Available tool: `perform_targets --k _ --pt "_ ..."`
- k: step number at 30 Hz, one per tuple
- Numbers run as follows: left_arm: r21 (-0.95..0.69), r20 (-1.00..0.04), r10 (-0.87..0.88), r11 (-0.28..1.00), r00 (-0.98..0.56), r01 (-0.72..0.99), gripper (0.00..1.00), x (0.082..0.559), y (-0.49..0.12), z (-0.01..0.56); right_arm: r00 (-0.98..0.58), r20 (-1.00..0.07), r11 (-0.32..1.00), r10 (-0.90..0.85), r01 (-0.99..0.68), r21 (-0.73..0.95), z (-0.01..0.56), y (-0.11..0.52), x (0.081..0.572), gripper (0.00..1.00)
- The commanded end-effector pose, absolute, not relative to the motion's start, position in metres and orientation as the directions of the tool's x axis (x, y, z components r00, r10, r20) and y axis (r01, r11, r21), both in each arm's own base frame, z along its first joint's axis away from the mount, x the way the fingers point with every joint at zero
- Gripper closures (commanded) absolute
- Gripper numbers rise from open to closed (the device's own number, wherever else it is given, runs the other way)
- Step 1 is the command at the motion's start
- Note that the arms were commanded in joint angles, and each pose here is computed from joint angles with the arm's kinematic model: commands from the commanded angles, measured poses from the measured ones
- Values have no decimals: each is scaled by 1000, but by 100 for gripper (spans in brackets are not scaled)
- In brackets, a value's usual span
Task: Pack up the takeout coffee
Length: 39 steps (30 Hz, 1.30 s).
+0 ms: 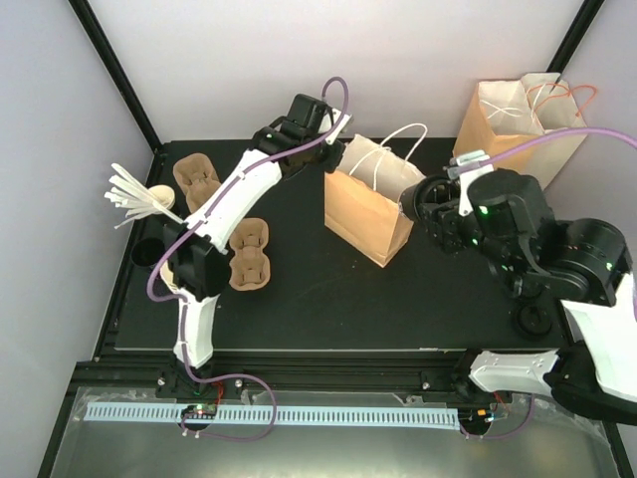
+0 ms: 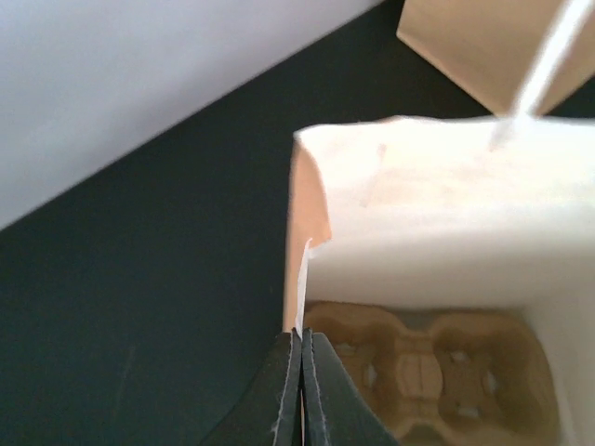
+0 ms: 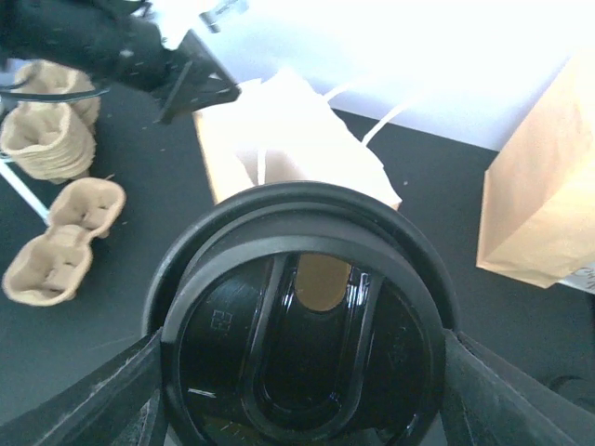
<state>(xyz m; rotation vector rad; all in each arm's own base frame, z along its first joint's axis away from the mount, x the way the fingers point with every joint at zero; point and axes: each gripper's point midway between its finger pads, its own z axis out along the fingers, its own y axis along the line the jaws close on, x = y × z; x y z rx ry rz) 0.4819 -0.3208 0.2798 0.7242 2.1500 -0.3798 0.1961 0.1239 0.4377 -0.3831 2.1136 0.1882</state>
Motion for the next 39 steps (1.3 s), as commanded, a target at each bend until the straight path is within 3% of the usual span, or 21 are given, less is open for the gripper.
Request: perform_targets --k 1,12,16,21,39 --pt "-39 -771 386 765 -507 642 98 440 -305 304 -465 -859 959 -215 -268 -96 448 122 217 40" --pt "-88 -650 442 764 -618 639 99 362 -260 284 -458 -843 921 -282 -374 -105 436 172 239 41" --pt "-103 -649 427 771 -630 628 98 338 -245 278 -465 -818 863 -338 -500 -73 425 201 234 43" --pt "-96 -718 392 762 -575 641 99 313 -231 290 -473 -793 764 -384 -645 15 410 234 218 44" --pt "-29 -870 307 750 -386 661 98 304 -223 322 -519 -684 648 -514 -757 87 348 275 204 44"
